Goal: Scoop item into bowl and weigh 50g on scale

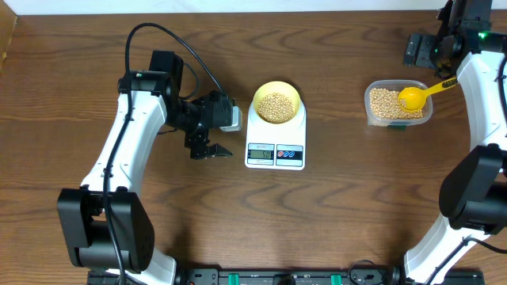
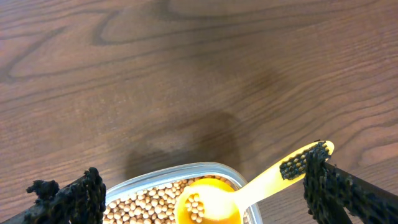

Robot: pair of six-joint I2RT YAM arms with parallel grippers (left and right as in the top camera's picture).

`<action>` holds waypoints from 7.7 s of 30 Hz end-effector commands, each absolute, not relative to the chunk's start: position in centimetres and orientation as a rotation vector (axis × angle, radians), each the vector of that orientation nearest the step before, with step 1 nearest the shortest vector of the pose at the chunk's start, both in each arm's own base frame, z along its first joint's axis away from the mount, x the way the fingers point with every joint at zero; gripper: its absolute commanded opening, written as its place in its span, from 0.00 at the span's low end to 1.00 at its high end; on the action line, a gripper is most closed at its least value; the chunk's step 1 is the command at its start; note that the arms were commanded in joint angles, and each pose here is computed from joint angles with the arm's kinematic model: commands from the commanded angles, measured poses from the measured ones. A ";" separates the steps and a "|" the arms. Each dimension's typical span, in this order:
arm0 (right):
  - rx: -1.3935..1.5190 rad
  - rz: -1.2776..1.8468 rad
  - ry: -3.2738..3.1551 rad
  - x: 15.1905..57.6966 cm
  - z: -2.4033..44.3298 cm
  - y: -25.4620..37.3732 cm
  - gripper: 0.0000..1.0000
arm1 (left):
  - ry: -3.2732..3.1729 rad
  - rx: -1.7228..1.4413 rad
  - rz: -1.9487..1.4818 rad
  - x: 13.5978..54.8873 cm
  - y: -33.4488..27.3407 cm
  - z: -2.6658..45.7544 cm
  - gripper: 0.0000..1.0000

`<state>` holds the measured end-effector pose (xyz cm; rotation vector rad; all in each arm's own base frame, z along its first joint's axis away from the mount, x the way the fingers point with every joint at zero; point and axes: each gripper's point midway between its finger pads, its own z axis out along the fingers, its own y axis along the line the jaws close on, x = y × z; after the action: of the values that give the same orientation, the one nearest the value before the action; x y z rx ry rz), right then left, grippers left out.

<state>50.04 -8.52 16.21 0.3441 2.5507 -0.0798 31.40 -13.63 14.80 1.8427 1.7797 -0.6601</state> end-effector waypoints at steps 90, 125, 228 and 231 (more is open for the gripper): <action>0.336 -0.077 2.533 49.8 17.1 -8.5 0.99 | 1.792 1.861 -0.655 31.1 -13.3 14.4 0.98; 0.336 -0.077 2.533 49.8 17.1 -8.5 0.99 | 1.892 1.955 -0.510 31.3 -11.1 12.8 0.97; 0.329 -0.075 2.534 49.9 17.1 -8.3 0.99 | 2.130 2.179 -0.650 28.8 -14.8 2.2 0.97; 0.329 -0.075 2.534 49.9 17.1 -8.3 0.99 | 2.118 2.177 -0.622 29.3 -14.8 2.0 0.98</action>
<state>50.05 -8.47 16.20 0.3429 2.5513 -0.0754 29.29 -14.89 2.71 2.1912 2.0954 -0.6115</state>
